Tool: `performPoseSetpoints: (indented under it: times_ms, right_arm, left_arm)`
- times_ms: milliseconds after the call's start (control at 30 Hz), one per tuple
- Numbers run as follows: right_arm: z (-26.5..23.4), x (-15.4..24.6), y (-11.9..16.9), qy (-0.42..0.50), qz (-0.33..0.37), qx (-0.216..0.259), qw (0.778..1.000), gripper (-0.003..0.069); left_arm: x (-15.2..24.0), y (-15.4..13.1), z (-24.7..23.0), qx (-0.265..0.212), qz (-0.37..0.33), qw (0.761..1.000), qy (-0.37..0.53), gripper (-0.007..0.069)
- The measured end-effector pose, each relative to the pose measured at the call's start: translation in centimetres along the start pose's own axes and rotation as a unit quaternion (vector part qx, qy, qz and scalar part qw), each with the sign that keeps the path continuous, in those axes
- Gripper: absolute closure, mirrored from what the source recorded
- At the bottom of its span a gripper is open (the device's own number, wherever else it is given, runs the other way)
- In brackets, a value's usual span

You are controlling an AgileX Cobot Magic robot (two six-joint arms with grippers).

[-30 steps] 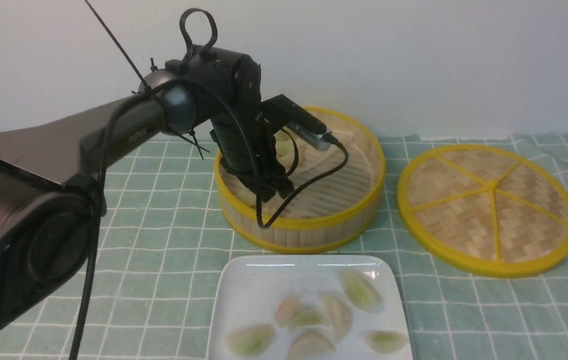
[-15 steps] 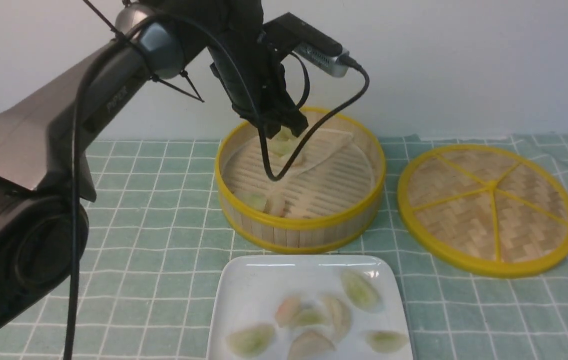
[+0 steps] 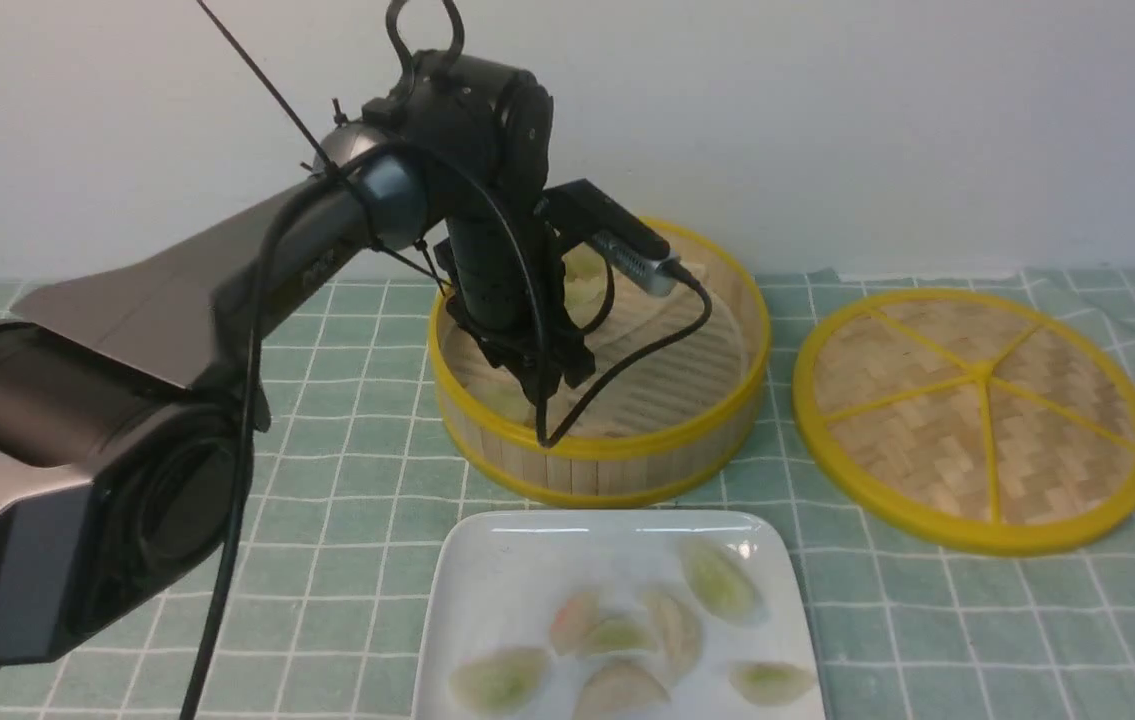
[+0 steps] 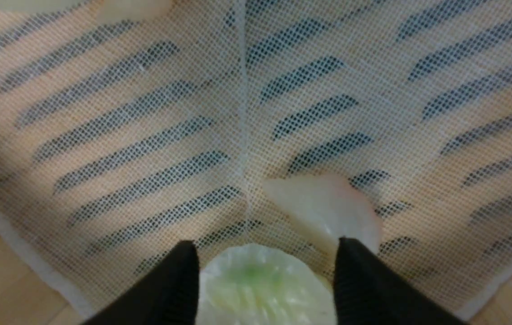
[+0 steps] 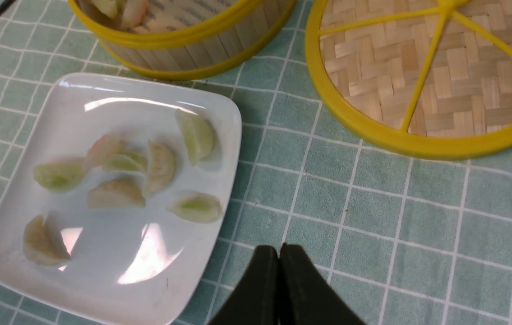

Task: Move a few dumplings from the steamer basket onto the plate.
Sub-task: Use the left arm to grab a dumpling from the steamer

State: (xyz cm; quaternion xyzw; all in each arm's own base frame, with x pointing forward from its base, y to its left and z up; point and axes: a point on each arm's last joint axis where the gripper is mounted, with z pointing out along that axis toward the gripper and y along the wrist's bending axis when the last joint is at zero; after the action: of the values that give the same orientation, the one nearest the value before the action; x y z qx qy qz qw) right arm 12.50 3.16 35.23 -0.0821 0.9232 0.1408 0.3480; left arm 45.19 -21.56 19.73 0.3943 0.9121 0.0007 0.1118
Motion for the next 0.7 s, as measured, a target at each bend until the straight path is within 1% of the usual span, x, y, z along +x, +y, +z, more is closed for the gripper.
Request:
performPoseSetpoints:
  times_ms: [33,133,267,367,467,567,667,700]
  right_arm:
    - [0.0,0.0,0.0,0.0,0.0,0.0,1.0,0.0672]
    - [0.0,0.0,0.0,0.0,0.0,0.0,1.0,0.0672]
    - [0.0,0.0,0.0,0.0,0.0,0.0,1.0,0.0672]
    - [0.0,0.0,0.0,0.0,0.0,0.0,1.0,0.0672]
    - [0.0,0.0,0.0,0.0,0.0,0.0,1.0,0.0672]
    - [0.0,0.0,0.0,0.0,0.0,0.0,1.0,0.0672]
    - [0.0,0.0,0.0,0.0,0.0,0.0,1.0,0.0672]
    - [0.0,0.0,0.0,0.0,0.0,0.0,1.0,0.0672]
  left_arm:
    - [0.03,0.02,0.49,0.0,0.001,1.0,0.004,0.0165]
    - [0.02,0.07,0.72,-0.002,0.0,1.0,0.006,0.0118]
    - [-0.01,0.1,0.99,-0.003,0.001,1.0,0.008,0.0109]
    - [-0.02,0.1,1.05,-0.002,-0.01,1.0,0.009,0.0136]
    - [0.0,0.05,1.05,0.0,-0.03,0.999,0.01,0.0202]
    - [0.01,-0.11,1.05,0.009,-0.054,0.998,0.011,0.0306]
    - [-0.2,0.01,1.03,0.0,-0.059,0.998,0.0,0.0498]
    - [-0.21,0.02,1.0,0.0,-0.059,0.998,0.0,0.051]
